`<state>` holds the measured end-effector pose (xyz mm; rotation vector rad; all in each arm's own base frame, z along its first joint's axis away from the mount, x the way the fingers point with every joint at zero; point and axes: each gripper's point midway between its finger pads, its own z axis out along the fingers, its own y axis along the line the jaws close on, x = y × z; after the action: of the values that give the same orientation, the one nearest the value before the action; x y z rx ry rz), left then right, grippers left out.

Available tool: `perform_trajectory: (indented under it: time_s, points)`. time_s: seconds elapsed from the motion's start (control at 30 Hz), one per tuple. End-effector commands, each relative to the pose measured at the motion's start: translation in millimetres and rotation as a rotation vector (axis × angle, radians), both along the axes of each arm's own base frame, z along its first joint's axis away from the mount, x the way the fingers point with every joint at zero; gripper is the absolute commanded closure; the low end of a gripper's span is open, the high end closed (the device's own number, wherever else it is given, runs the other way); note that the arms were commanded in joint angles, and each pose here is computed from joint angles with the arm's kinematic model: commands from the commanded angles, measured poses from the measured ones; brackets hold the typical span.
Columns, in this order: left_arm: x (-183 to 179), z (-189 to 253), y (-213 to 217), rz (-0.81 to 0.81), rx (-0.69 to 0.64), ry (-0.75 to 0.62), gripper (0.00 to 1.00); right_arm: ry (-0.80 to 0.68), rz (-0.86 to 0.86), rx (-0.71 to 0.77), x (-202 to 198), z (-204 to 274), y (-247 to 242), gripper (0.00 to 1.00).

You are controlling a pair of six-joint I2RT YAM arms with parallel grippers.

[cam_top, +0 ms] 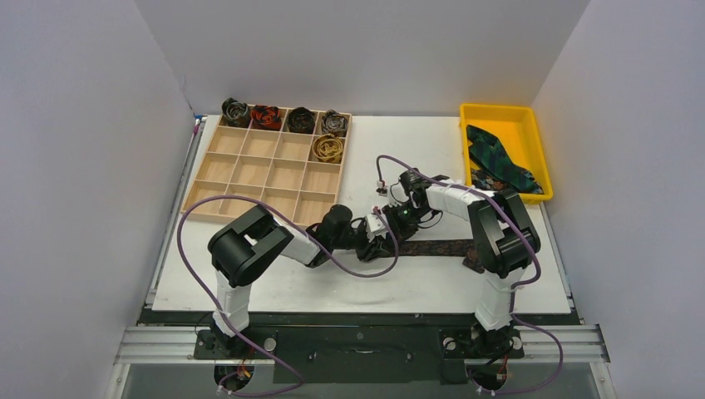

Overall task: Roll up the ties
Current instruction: Roll the tie at the center of the board.

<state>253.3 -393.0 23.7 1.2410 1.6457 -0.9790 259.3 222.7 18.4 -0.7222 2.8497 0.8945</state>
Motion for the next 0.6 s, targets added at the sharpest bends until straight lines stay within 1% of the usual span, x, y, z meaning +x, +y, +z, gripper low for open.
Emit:
perform_trajectory:
  time_s: [0.0,0.17,0.2,0.23,0.27,0.3,0.33,0.47,0.57]
  points:
    - [-22,-21,-3,-0.093,0.050,-0.004,0.68,-0.074,0.047,0.028,16,-7,12,1.00]
    - [-28,-43,16,-0.071,0.153,0.032,0.69,-0.093,0.022,0.060,23,13,14,0.99]
    - [-28,-44,18,-0.071,0.166,0.028,0.69,-0.086,-0.006,0.078,26,19,10,0.93]
    - [-29,-50,23,-0.061,0.197,0.040,0.69,-0.092,-0.040,0.098,28,32,10,0.90]
    - [-29,-51,25,-0.061,0.209,0.037,0.69,-0.083,-0.074,0.121,31,38,4,0.82]
    - [-30,-55,29,-0.056,0.231,0.047,0.69,-0.085,-0.105,0.142,32,50,2,0.78]
    - [-30,-56,31,-0.056,0.241,0.043,0.69,-0.069,-0.126,0.161,31,54,-3,0.72]
    - [-30,-59,34,-0.051,0.267,0.046,0.68,-0.033,-0.141,0.228,16,68,-1,0.65]
    - [-29,-58,33,-0.050,0.272,0.041,0.68,-0.005,-0.140,0.255,6,69,13,0.63]
